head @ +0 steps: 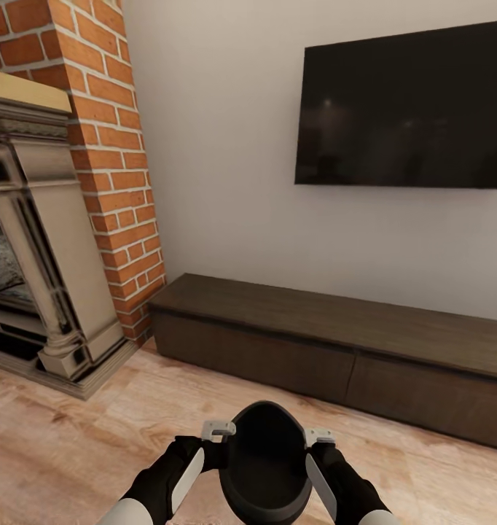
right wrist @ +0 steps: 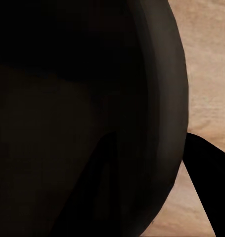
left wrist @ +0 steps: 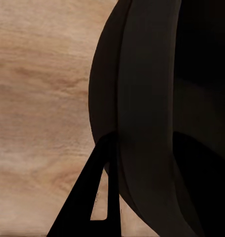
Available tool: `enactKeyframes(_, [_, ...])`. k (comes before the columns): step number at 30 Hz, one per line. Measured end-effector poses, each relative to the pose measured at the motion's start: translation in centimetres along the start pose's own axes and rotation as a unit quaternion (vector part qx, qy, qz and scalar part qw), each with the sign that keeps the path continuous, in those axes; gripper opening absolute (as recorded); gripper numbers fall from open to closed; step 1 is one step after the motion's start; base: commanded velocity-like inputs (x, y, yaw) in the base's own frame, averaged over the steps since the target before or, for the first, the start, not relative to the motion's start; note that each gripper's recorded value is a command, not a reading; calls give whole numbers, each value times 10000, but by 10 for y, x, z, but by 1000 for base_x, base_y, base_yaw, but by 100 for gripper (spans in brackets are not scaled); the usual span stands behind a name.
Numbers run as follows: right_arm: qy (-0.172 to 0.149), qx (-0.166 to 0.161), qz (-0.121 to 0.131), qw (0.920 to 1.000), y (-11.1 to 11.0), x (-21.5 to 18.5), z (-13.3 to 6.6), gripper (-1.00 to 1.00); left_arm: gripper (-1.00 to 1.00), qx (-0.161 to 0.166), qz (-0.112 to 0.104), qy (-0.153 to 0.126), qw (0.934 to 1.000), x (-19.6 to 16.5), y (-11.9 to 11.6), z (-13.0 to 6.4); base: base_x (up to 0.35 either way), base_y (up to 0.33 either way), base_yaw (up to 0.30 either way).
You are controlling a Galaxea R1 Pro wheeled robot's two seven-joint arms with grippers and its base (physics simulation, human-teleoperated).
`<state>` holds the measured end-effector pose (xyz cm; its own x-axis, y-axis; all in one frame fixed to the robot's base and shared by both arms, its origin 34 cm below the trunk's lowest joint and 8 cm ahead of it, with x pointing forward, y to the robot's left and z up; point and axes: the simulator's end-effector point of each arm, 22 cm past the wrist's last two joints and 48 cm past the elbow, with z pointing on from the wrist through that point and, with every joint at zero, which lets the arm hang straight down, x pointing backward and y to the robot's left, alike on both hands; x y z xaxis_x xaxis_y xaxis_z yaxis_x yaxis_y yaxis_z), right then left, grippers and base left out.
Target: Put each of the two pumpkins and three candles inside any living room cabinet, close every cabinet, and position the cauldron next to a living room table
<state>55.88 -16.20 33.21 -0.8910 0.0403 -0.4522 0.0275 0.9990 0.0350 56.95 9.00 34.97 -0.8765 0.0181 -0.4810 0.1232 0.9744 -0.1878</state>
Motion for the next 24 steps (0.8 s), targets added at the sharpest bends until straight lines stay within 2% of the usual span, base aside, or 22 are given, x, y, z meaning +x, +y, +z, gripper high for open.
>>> enactKeyframes(24, [0,1,2,10000,0,0,0,-100,-100,0,1,0,10000,0,0,0,0,0,289])
